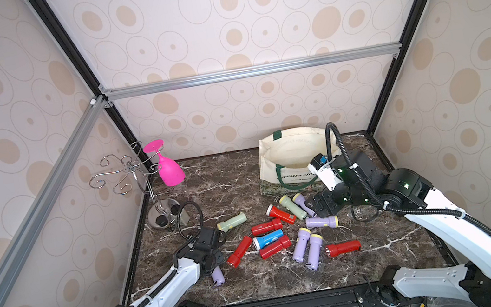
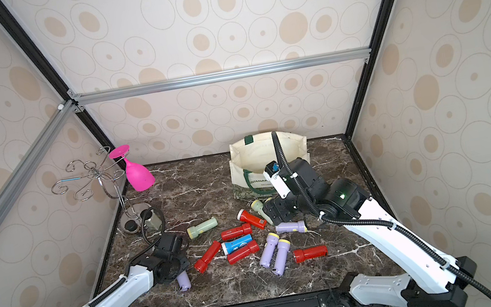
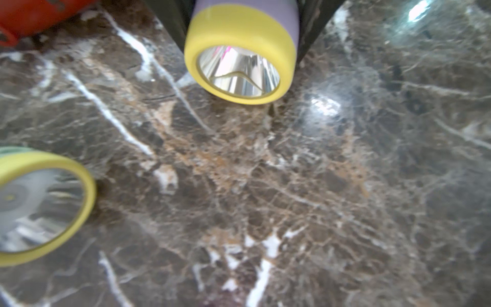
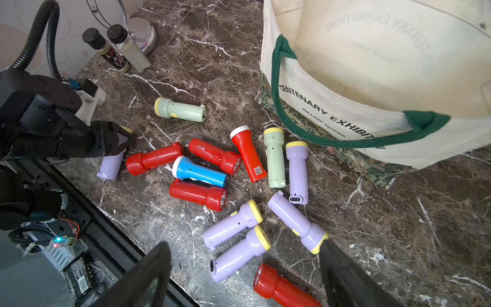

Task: Put the flashlights into the tote bags
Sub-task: Move the flashlight at the center of the board.

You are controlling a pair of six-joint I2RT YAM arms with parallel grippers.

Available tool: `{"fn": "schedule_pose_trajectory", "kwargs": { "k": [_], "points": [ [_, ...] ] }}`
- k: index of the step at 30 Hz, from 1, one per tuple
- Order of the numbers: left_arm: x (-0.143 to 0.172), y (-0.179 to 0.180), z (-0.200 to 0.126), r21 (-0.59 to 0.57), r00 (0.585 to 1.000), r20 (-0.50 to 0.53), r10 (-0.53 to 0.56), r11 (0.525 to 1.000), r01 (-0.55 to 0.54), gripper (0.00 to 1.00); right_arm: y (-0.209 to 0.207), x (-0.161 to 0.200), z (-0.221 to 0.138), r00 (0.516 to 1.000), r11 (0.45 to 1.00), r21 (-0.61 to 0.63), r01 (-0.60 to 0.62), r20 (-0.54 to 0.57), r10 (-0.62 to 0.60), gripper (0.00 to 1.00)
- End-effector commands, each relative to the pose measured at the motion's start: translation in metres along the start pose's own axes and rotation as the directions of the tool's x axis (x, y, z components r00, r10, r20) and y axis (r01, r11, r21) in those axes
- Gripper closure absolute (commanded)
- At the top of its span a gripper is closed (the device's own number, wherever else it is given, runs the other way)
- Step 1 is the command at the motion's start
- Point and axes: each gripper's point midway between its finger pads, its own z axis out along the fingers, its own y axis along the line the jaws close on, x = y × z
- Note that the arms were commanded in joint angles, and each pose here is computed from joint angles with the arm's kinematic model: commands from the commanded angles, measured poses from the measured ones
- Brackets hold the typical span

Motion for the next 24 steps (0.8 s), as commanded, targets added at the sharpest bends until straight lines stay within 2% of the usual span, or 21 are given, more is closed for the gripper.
{"fn": "schedule_pose_trajectory", "kwargs": {
  "k": [1, 3, 7, 13, 17, 20, 24],
  "points": [
    [-0.013, -0.020, -0.006, 0.051, 0.999, 0.030, -0.017, 0.999, 0.016, 0.45, 0.003, 0.000, 0.000, 1.000, 1.000, -0.024, -0.013, 0.004, 0.014, 0.12],
    [-0.014, -0.017, -0.006, 0.040, 0.999, 0.040, -0.019, 0.999, 0.018, 0.33, 0.003, 0.000, 0.000, 1.000, 1.000, -0.027, -0.015, 0.003, 0.015, 0.12],
    [-0.016, -0.015, -0.007, 0.038, 0.998, 0.060, -0.020, 0.999, 0.018, 0.28, 0.003, 0.000, -0.001, 1.000, 1.000, -0.025, -0.011, 0.005, 0.011, 0.12],
    [-0.019, -0.012, -0.005, -0.005, 0.997, 0.064, 0.032, 0.999, -0.032, 0.28, 0.007, -0.001, 0.003, 1.000, 0.999, -0.049, -0.015, -0.003, 0.015, 0.13],
    [-0.018, -0.005, -0.002, -0.037, 0.997, 0.064, 0.050, 0.998, -0.048, 0.34, 0.009, 0.000, 0.005, 1.000, 0.998, -0.056, -0.020, -0.005, 0.020, 0.13],
    [-0.017, -0.005, 0.000, -0.026, 0.997, 0.068, 0.041, 0.999, -0.039, 0.39, 0.008, 0.004, 0.006, 1.000, 0.998, -0.053, -0.024, -0.012, 0.023, 0.13],
    [-0.019, -0.007, 0.000, -0.019, 0.997, 0.080, 0.026, 1.000, -0.024, 0.39, 0.008, 0.006, 0.006, 0.999, 0.998, -0.055, -0.030, -0.014, 0.029, 0.13]
  ]
}}
